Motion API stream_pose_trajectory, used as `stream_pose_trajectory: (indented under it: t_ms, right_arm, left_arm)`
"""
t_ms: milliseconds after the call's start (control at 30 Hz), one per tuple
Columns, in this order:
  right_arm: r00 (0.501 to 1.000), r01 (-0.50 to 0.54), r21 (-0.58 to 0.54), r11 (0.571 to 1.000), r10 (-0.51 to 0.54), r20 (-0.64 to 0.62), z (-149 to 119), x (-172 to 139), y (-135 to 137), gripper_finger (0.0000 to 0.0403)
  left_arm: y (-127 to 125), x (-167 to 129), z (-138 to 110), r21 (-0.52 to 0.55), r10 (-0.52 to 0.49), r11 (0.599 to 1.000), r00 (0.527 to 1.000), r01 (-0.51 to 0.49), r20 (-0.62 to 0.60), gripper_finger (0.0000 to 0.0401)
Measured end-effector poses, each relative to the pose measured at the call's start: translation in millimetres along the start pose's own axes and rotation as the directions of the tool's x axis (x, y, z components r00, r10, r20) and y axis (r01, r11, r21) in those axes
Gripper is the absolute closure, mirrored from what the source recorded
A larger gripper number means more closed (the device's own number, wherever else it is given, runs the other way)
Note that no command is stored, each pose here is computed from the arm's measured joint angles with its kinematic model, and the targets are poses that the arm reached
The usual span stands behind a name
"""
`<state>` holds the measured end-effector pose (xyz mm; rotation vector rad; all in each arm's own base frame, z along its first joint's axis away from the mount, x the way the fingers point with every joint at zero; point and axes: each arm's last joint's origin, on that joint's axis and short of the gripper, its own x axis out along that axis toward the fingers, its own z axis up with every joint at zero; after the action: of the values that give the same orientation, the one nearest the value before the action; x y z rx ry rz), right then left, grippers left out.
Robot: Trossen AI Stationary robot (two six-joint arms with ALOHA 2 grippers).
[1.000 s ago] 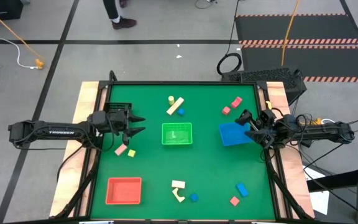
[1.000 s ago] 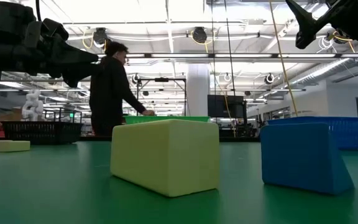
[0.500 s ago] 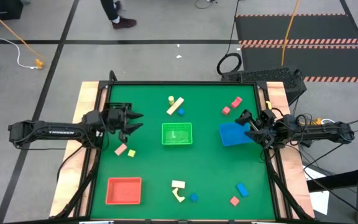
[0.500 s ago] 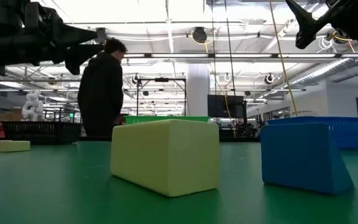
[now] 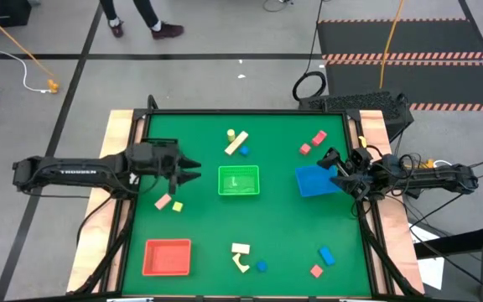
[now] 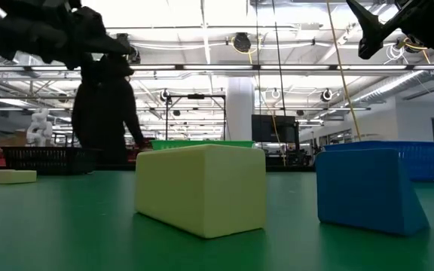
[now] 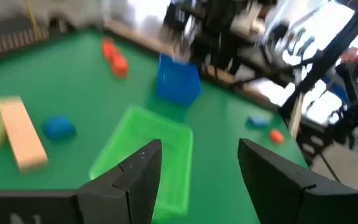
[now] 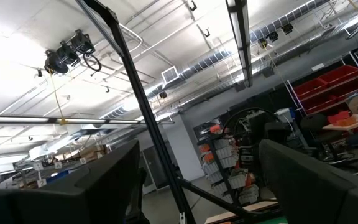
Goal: Sort & place blocks by color
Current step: Put the middle yellow green block into the black bin
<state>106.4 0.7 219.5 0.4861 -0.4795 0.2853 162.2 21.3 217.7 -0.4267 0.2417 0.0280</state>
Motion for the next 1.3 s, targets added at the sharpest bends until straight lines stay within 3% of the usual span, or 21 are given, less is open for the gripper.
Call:
stream_pose_trajectory:
  t_ms: [133,367,567,800,1067,1300]
  right_arm:
    - [1.000,0.000,0.000,1.000,0.000,0.000,0,0,0,0.0078]
    - [1.000,0.001,0.000,1.000,-0.001,0.001,0,0,0,0.0078]
    - [1.000,0.002,-0.001,1.000,-0.002,0.001,0,0,0,0.0078]
    - [1.000,0.002,0.000,1.000,-0.002,0.001,0,0,0,0.0078]
    - [1.000,0.002,0.000,1.000,-0.002,0.001,0,0,0,0.0078]
    - [1.000,0.002,-0.001,1.000,-0.002,0.001,0,0,0,0.0078]
  left_arm:
    - [-10,6,3,-0.065,-0.001,0.998,0.990,-0.008,-0.140,0.0187]
    - [-32,18,-4,-0.153,-0.083,0.987,0.963,0.044,-0.258,0.0187]
    - [-54,34,-11,-0.163,-0.124,0.984,0.914,0.065,-0.387,0.0187]
    - [-60,51,-18,0.005,0.122,0.989,0.803,-0.146,-0.584,0.0187]
    - [-49,64,-43,0.012,0.245,0.941,0.657,-0.339,-0.712,0.0187]
    - [-36,49,-52,0.034,0.384,0.804,0.475,-0.594,-0.792,0.0187]
